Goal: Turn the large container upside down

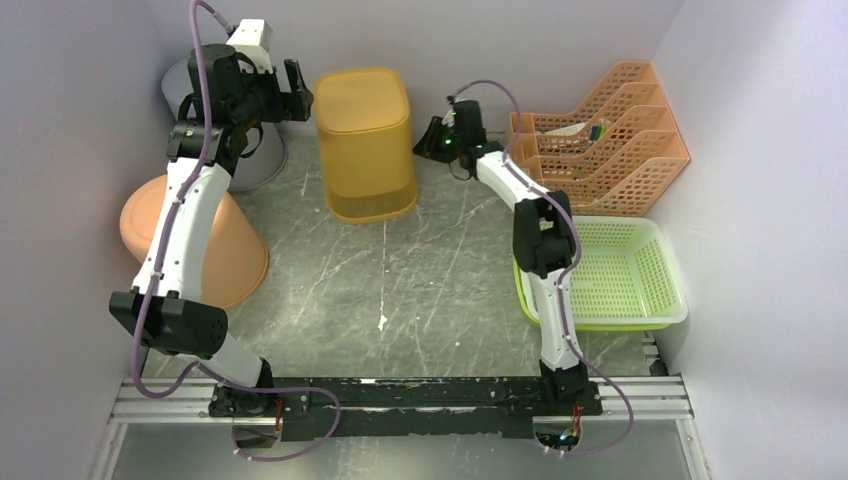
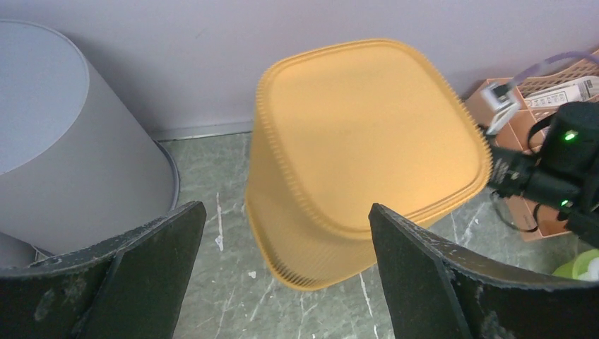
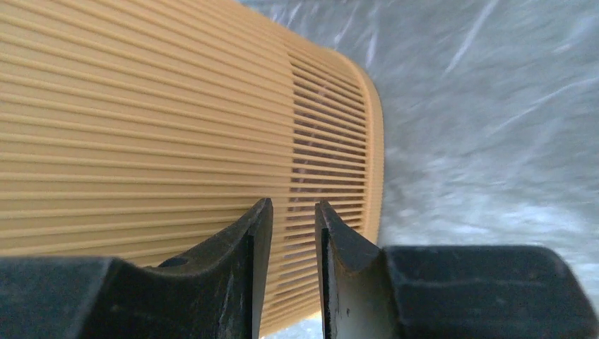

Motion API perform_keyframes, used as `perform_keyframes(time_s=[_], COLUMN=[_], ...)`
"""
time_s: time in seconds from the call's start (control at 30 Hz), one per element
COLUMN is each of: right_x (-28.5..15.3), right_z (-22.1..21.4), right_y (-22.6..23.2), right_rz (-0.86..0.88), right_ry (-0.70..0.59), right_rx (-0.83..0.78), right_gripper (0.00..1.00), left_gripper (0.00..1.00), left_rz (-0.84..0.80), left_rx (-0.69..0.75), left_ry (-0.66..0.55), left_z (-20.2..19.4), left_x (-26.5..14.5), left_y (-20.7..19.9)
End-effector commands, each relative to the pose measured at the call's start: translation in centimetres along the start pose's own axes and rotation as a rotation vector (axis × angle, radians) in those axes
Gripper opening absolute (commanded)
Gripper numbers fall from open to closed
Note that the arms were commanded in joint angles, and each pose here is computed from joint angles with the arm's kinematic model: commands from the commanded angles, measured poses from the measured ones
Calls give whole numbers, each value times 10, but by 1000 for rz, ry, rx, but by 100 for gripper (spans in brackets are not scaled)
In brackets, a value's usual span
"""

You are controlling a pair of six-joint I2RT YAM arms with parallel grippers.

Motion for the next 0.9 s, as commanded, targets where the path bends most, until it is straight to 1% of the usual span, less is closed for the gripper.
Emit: perform_keyframes(time_s=[0.0, 0.2, 0.3, 0.4, 0.53, 0.67, 0.73, 0.87], right_x=[19, 37, 39, 35, 20, -10, -35, -75], right_z=[-53, -99, -113, -121, -117, -96, -75, -49], right_y=[47, 114, 131, 137, 128, 114, 116, 113], right_rz=[94, 282, 338, 345, 248, 110, 51, -117], right_ry=[148, 228, 250, 261, 245, 214, 165, 140], right_rx=[-25, -70, -80, -85, -123, -173, -231, -370], right_gripper=[29, 28, 28, 28, 30, 33, 37, 40], left_gripper=[99, 99, 99, 99, 99, 99, 99, 99], left_rz=[-29, -45, -56, -64, -77, -95, -110, -132], left_rx=[16, 13, 7, 4, 0, -9, -14, -22], left_ry=[-38, -40, -38, -37, -37, -27, -17, -12], left_z=[14, 11, 8, 7, 6, 3, 1, -1], left_x=[-19, -24, -23, -23, -22, -18, -16, -14], left_y=[-7, -9, -10, -11, -13, -14, -16, -19])
Point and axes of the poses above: each gripper's point midway between its finger pads, its own x axis out along the fingers, its own y axis along the line the jaws close on, z = x × y, the point moved 7 cm from there along -x, back along the fingers, and after that the axes turned 4 degrees about x, right-handed, at the moved point
